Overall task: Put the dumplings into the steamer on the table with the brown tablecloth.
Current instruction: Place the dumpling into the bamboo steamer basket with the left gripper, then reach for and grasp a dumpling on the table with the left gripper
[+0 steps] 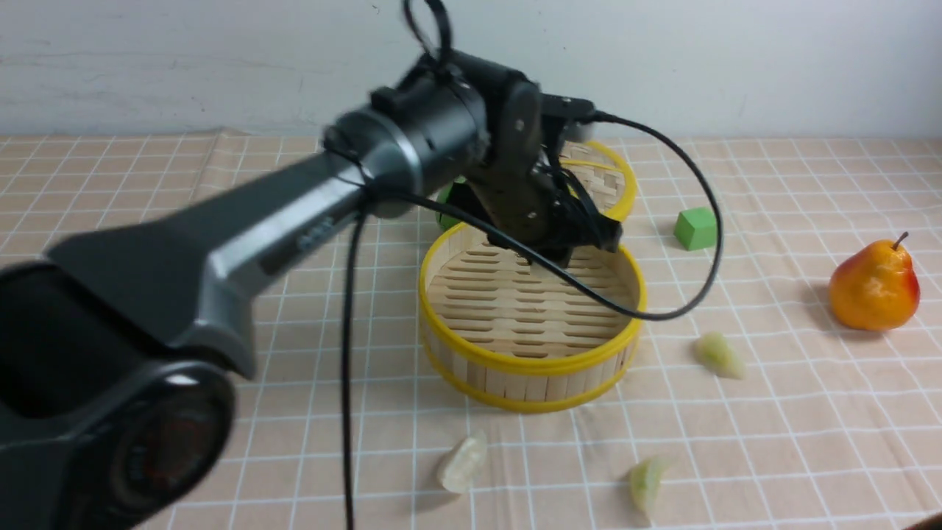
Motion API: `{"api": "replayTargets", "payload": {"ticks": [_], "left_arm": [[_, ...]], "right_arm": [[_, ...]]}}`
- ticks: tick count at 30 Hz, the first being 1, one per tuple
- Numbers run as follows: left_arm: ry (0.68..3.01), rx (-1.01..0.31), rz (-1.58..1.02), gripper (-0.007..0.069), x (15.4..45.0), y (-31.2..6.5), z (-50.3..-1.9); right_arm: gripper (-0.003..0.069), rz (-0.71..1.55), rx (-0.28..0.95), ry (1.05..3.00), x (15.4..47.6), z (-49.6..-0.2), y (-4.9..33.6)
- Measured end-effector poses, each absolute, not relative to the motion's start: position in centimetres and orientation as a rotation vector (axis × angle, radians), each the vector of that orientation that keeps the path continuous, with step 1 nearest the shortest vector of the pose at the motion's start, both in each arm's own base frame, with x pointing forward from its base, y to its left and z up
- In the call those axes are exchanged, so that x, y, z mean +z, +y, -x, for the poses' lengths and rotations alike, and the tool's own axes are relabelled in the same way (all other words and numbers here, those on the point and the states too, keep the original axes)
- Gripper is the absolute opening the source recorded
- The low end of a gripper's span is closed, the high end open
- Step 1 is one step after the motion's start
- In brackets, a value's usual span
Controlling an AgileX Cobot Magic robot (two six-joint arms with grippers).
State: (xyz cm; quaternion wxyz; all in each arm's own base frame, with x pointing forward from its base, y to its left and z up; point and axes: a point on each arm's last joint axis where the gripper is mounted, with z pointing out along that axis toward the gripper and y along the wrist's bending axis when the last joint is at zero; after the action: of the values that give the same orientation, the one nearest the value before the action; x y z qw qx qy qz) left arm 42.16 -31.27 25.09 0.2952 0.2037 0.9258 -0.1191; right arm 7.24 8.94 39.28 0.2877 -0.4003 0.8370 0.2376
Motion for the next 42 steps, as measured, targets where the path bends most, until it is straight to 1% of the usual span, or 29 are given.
{"api": "replayTargets", "payload": {"ticks": [3,9,11,13,15,16,18,19,21,22,24,27,28,29,31,34,37,40,42], "left_arm": [[2.493,-0.278,-0.485,0.0228,23.3,-32.4,-43.6],[2.558,-0.227,-0.422,0.0228,20.4,-32.5,-45.2],[2.560,-0.225,-0.420,0.0230,20.0,-32.5,-45.3],[2.557,-0.232,-0.417,0.0261,20.0,-32.6,-45.3],[2.556,-0.238,-0.415,0.0316,20.0,-32.6,-45.3],[2.560,-0.248,-0.412,0.0361,20.1,-32.6,-45.3],[2.564,-0.261,-0.405,0.0398,20.3,-32.5,-45.3],[2.573,-0.283,-0.392,0.0450,21.2,-32.2,-45.2],[2.575,-0.324,-0.373,0.0491,23.2,-31.7,-44.8],[2.570,-0.359,-0.364,0.0505,24.7,-31.4,-44.4],[2.538,-0.398,-0.408,0.0515,28.7,-30.4,-42.9],[2.503,-0.416,-0.509,0.0516,32.4,-29.4,-40.6],[2.492,-0.413,-0.593,0.0514,34.4,-28.7,-38.6],[2.496,-0.401,-0.643,0.0513,35.4,-28.1,-37.2],[2.531,-0.376,-0.711,0.0510,36.3,-26.9,-34.6],[2.576,-0.321,-0.748,0.0508,36.2,-25.5,-32.4],[2.647,-0.196,-0.801,0.0507,33.5,-24.2,-30.1],[2.677,-0.139,-0.866,0.0507,31.7,-24.4,-28.5],[2.723,-0.113,-0.927,0.0507,29.7,-25.0,-27.2]], "right_arm": [[0.0031,1.000,0.588,2.231,39.6,-6.3,7.7],[0.0031,0.906,0.501,2.244,39.8,-6.1,6.6],[0.0031,0.899,0.491,2.246,39.7,-6.1,6.5],[0.0031,0.897,0.487,2.246,39.7,-6.1,6.4],[0.0031,0.896,0.484,2.247,39.7,-6.1,6.4],[0.0031,0.895,0.485,2.247,39.7,-6.1,6.4],[0.0032,0.895,0.485,2.247,39.7,-6.1,6.4],[0.0034,0.895,0.485,2.247,39.7,-6.1,6.4],[0.0033,0.898,0.482,2.245,39.7,-6.1,6.4],[0.0034,0.901,0.478,2.244,39.7,-6.1,6.4],[0.0038,0.901,0.462,2.243,39.7,-6.2,6.3],[0.0041,0.898,0.436,2.242,39.7,-6.3,6.2],[0.0042,0.890,0.415,2.231,39.7,-6.5,6.1],[0.0043,0.883,0.404,2.217,39.8,-6.6,6.1],[0.0043,0.865,0.383,2.184,40.0,-6.9,6.1],[0.0045,0.850,0.363,2.155,40.2,-7.2,6.0],[0.0048,0.845,0.341,2.142,40.3,-7.4,5.9],[0.0050,0.849,0.330,2.150,40.2,-7.3,5.9],[0.0052,0.853,0.327,2.160,40.2,-7.3,5.8]]}}
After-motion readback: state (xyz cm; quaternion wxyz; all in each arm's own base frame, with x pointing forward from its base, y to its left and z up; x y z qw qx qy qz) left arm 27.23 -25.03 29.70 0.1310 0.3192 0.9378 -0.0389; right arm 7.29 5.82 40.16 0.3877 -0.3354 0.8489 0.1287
